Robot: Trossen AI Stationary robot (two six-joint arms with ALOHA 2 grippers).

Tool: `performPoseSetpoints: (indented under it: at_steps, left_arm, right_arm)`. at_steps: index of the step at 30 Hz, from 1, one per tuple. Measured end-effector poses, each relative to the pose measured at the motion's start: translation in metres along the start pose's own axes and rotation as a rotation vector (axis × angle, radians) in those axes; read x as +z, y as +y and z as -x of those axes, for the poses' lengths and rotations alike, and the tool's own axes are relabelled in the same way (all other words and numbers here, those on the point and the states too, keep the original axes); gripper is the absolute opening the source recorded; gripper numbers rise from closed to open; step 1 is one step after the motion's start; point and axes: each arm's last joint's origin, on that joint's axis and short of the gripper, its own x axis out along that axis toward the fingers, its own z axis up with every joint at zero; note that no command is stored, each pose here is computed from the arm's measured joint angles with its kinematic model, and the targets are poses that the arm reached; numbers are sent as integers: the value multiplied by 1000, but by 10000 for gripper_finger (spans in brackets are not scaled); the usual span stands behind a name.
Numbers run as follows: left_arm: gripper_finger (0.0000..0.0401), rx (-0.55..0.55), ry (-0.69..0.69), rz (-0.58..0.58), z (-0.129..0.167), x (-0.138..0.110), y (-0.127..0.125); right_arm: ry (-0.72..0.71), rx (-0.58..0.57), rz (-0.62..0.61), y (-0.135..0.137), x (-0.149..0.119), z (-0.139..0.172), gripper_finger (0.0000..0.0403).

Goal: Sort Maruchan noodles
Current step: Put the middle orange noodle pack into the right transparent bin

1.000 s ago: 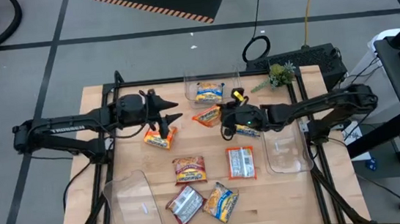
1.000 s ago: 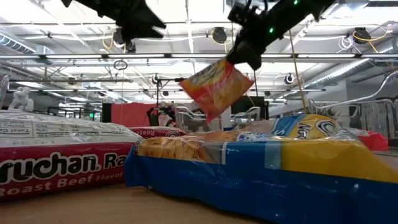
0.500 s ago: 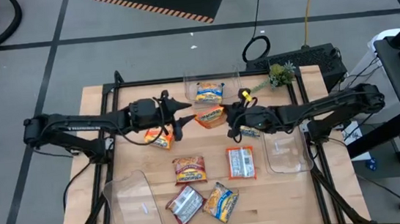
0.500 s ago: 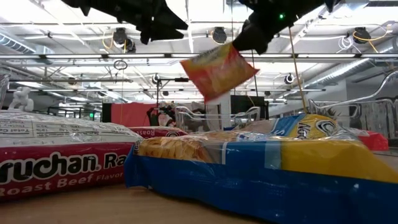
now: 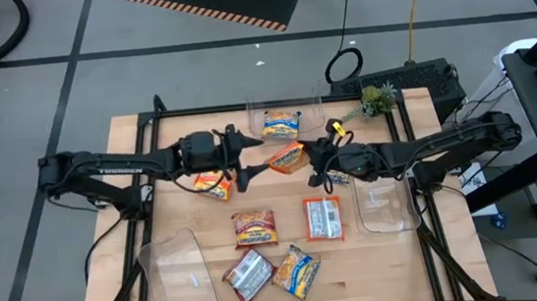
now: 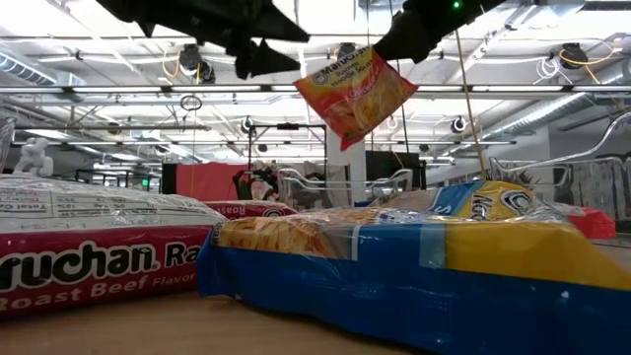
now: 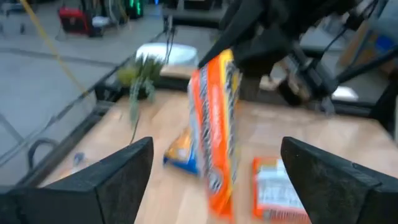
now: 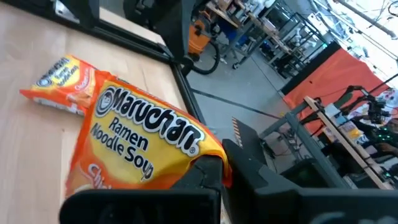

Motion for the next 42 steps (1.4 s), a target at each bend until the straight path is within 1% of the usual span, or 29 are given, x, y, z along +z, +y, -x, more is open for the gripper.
performPoseSetpoints:
  at_steps: [2,4,6,10,14,18,21,25,29,37,39,42]
  left_arm:
    - [358,-2,-10,3,-9,0,0]
    - [358,3,36,0,-16,-8,1]
    - [358,6,39,-4,-24,-10,1]
    - [358,5,21,18,-32,-12,1]
    - [358,9,74,48,-39,-24,1]
    - [350,4,71,52,-43,-27,1]
    - [326,26,52,52,-46,-27,2]
    - [281,24,38,47,-46,-26,2]
    - [237,-8,42,39,-46,-26,1]
    - [146,-14,43,2,-46,-26,1]
    - [129,-15,42,1,-46,-26,1]
    - [120,-13,43,-4,-46,-26,1]
  right_arm:
    - [-2,2,-17,1,0,1,0]
    - [-1,9,-33,2,0,2,0]
    - [1,14,-29,3,0,2,0]
    - [-1,17,-9,4,1,2,0]
    - [-18,8,4,3,3,2,0]
    - [-22,7,15,3,3,2,0]
    - [-21,6,16,3,3,2,0]
    - [-22,6,15,3,3,2,0]
    - [-22,6,16,3,3,2,0]
    - [-20,4,24,3,3,2,0]
    - [-20,4,24,3,3,2,0]
    - [-19,4,37,3,3,2,0]
